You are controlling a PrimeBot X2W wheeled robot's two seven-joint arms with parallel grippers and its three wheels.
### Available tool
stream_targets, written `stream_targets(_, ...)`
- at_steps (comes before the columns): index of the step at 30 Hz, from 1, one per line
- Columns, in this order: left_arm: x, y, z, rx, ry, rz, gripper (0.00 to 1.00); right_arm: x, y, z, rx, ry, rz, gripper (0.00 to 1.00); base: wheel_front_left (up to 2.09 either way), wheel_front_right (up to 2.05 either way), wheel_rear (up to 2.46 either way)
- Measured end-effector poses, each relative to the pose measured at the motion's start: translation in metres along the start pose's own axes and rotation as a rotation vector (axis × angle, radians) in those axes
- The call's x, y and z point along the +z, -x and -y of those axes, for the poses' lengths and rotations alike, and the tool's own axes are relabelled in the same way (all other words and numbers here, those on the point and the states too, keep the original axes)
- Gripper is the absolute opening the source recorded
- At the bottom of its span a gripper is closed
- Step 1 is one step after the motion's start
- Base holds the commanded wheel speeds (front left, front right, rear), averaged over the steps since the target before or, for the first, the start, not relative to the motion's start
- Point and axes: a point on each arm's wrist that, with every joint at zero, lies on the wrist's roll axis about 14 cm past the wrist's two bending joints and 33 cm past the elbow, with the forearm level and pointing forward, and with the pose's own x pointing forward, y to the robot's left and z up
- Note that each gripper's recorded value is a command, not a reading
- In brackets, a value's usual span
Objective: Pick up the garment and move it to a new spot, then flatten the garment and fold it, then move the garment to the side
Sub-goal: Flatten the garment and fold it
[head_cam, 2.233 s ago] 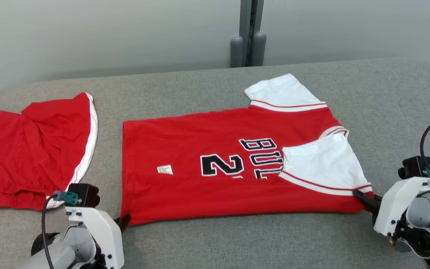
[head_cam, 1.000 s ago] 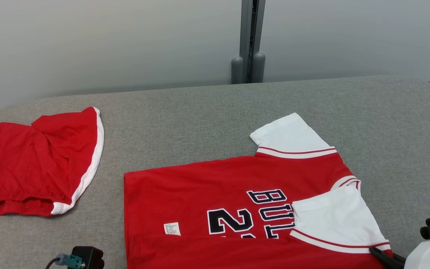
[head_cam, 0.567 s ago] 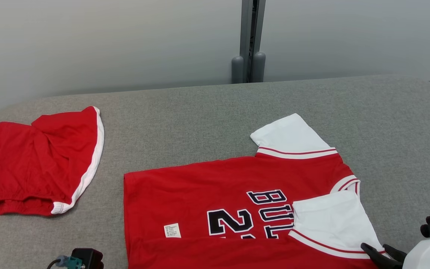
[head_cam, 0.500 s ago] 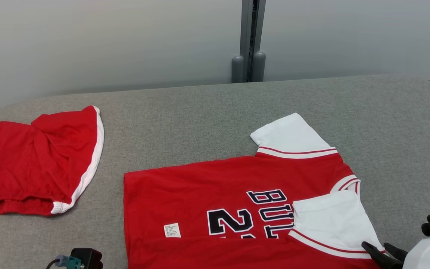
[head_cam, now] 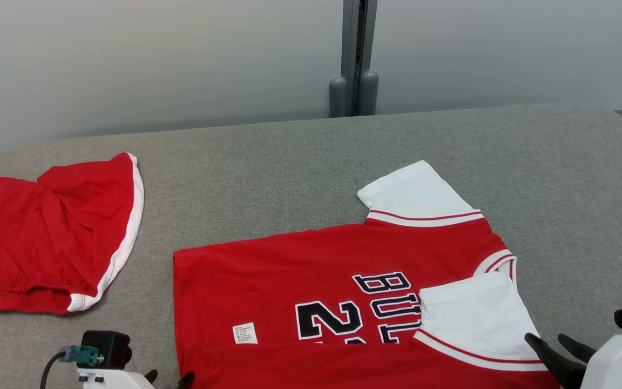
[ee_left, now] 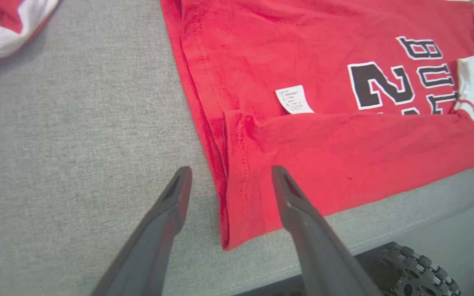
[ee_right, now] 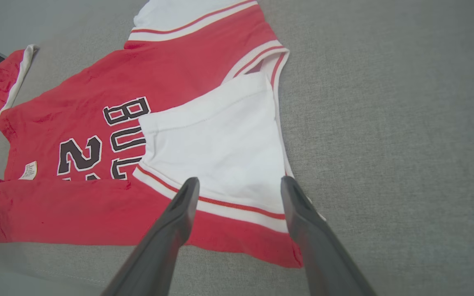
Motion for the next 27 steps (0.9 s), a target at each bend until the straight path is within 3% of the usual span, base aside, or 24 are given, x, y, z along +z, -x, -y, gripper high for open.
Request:
stream_targets(10, 0.058, -0.014, -0.011, 0.042, -0.048, 0.163, 1.0, 0.062, -0.012, -0.01, 0.011, 0.086, 0.155, 1.0, 0.0, 0.0, 0.0)
stream_targets(27, 0.106, -0.088, -0.027, 0.065, -0.122, 0.155, 1.0, 0.149, -0.108, -0.03, 0.059, 0.211, 0.19, 1.0, 0.0, 0.0, 0.0)
